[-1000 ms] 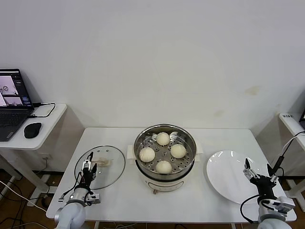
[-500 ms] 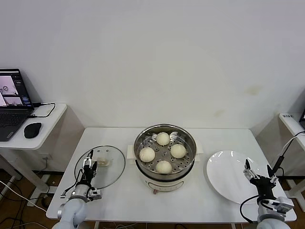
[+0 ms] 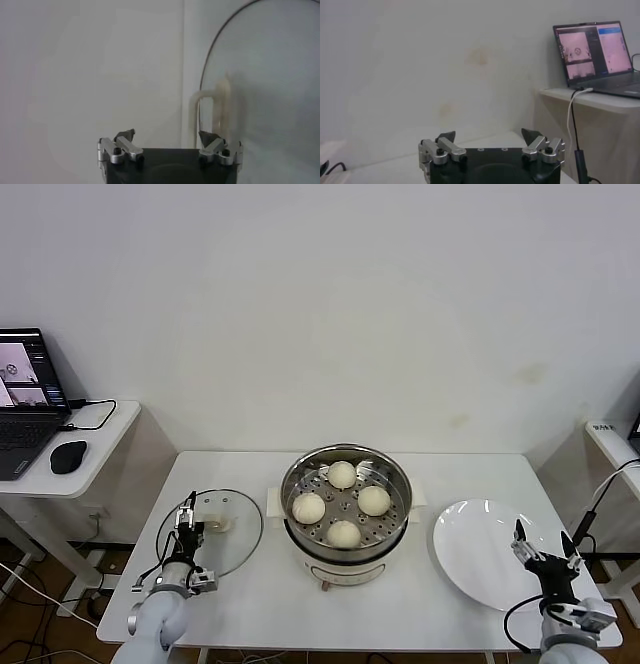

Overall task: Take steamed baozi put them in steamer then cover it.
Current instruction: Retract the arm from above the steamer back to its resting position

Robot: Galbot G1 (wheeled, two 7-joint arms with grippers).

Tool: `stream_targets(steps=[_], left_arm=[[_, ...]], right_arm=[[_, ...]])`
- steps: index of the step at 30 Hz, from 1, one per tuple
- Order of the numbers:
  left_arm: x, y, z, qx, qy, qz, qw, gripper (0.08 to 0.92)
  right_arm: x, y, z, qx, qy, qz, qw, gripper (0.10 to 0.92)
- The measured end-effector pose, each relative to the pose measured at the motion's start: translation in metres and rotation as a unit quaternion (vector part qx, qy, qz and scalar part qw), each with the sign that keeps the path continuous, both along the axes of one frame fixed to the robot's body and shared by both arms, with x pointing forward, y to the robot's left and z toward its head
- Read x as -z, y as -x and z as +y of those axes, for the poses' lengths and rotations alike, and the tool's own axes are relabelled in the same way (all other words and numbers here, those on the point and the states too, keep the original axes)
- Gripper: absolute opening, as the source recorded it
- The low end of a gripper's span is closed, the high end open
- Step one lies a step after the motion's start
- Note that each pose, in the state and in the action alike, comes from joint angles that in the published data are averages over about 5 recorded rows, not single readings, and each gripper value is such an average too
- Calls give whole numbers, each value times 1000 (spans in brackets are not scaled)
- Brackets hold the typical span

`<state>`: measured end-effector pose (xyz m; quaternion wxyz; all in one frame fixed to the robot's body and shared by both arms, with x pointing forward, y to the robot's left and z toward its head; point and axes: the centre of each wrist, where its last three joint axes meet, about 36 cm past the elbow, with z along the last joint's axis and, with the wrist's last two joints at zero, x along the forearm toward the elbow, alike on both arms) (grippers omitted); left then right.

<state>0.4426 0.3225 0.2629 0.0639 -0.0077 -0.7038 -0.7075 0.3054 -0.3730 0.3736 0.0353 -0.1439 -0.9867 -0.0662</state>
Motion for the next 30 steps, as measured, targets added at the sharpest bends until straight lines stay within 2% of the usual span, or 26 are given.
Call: stream_targets(steps=[7, 10, 17, 30], left_arm=[[9, 0, 1, -3, 8, -2, 1000, 820], [14, 0, 0, -2, 13, -3, 1000, 789], [17, -2, -2, 2, 19, -6, 1000, 589], [20, -1, 0, 2, 20, 0, 1000, 368]], right_arm=[[1, 2, 0, 1, 1, 1, 1000, 823], [1, 2, -1, 1, 1, 1, 1000, 823], [0, 5, -1, 1, 3, 2, 1000, 823], [-1, 7, -2, 2, 4, 1, 1000, 823]])
